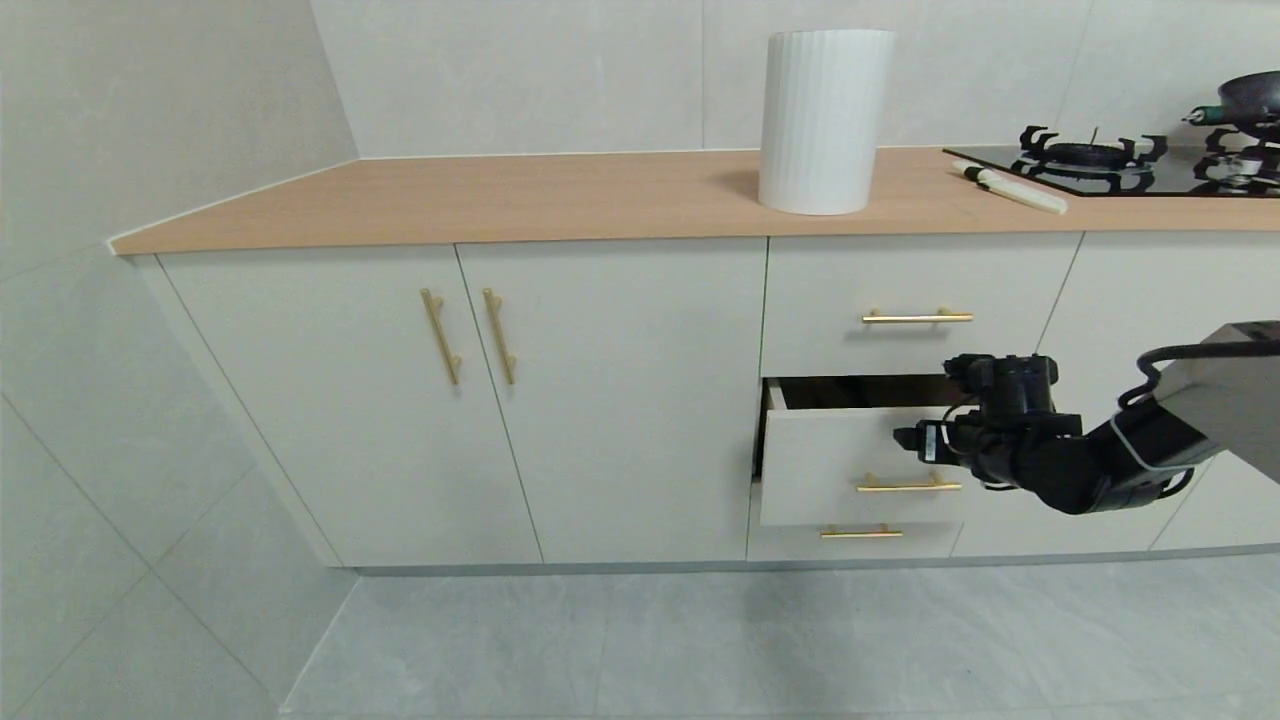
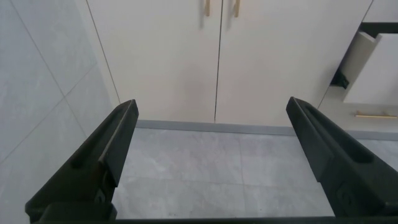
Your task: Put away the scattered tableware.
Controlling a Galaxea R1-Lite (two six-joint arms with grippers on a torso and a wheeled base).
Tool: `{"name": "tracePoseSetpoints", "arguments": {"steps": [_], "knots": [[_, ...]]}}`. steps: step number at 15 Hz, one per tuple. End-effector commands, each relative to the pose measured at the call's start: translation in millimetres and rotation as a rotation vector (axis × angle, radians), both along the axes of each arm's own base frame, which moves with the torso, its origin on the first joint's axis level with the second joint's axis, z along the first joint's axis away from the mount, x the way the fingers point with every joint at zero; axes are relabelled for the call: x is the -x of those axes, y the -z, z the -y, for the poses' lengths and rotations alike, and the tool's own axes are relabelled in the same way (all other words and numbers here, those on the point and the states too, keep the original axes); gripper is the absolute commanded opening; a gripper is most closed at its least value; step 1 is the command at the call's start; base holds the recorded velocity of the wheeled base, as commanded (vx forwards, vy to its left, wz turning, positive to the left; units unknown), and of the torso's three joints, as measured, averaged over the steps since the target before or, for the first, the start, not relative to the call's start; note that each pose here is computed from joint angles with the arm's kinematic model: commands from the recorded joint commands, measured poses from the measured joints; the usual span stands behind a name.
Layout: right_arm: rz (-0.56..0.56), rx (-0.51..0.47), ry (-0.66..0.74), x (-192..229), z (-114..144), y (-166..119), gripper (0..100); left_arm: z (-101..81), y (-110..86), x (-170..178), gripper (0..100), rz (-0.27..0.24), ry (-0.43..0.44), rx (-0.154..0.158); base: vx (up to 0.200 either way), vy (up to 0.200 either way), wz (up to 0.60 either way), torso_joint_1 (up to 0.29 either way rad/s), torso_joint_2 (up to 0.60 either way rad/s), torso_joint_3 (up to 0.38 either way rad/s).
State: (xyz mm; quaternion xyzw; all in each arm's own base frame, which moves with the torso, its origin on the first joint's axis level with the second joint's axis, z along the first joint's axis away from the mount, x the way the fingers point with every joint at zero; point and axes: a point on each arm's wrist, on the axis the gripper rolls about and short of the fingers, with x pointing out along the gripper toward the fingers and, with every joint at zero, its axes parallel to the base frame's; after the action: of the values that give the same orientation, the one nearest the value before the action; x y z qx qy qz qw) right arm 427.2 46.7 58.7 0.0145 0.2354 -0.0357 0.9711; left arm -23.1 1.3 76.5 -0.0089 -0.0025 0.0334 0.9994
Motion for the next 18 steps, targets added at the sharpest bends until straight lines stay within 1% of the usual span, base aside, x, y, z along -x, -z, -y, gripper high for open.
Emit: {"name": "tracePoseSetpoints", "arguments": {"steps": [1, 3, 4, 6, 9, 12, 14, 18], "knots": [[-0.012, 0.003, 0.003, -4.0, -1.9, 18.6, 100, 0.0, 0.4, -0.1, 100, -0.001, -0.001, 0.001, 0.000, 0.000, 0.00, 0.000, 0.00, 0.000], [0.047, 0.002, 0.014, -11.1, -4.4, 26.9, 100, 0.0, 0.0, 0.0, 100, 0.000, -0.001, 0.001, 0.000, 0.000, 0.00, 0.000, 0.00, 0.000], [0.116, 0.000, 0.042, -16.4, -5.8, 32.5, 100, 0.0, 0.0, 0.0, 100, 0.000, -0.001, 0.001, 0.000, 0.000, 0.00, 0.000, 0.00, 0.000], [0.172, 0.007, 0.073, -25.9, -11.6, 36.9, 100, 0.0, 0.0, 0.0, 100, 0.000, -0.001, 0.001, 0.000, 0.000, 0.00, 0.000, 0.00, 0.000], [0.188, 0.010, 0.091, -30.6, -11.9, 38.9, 100, 0.0, 0.0, 0.0, 100, 0.000, -0.001, 0.001, 0.000, 0.000, 0.00, 0.000, 0.00, 0.000], [0.248, -0.001, 0.120, -40.8, -13.5, 38.5, 100, 0.0, 0.0, 0.0, 100, 0.000, -0.001, 0.001, 0.000, 0.000, 0.00, 0.000, 0.00, 0.000], [0.267, 0.001, 0.149, -46.7, -13.7, 40.1, 100, 0.0, 0.0, 0.0, 100, 0.000, -0.001, 0.001, 0.000, 0.000, 0.00, 0.000, 0.00, 0.000], [0.280, -0.001, 0.156, -53.1, -13.8, 42.9, 100, 0.0, 0.0, 0.0, 100, 0.000, -0.001, 0.001, 0.000, 0.000, 0.00, 0.000, 0.00, 0.000]]}}
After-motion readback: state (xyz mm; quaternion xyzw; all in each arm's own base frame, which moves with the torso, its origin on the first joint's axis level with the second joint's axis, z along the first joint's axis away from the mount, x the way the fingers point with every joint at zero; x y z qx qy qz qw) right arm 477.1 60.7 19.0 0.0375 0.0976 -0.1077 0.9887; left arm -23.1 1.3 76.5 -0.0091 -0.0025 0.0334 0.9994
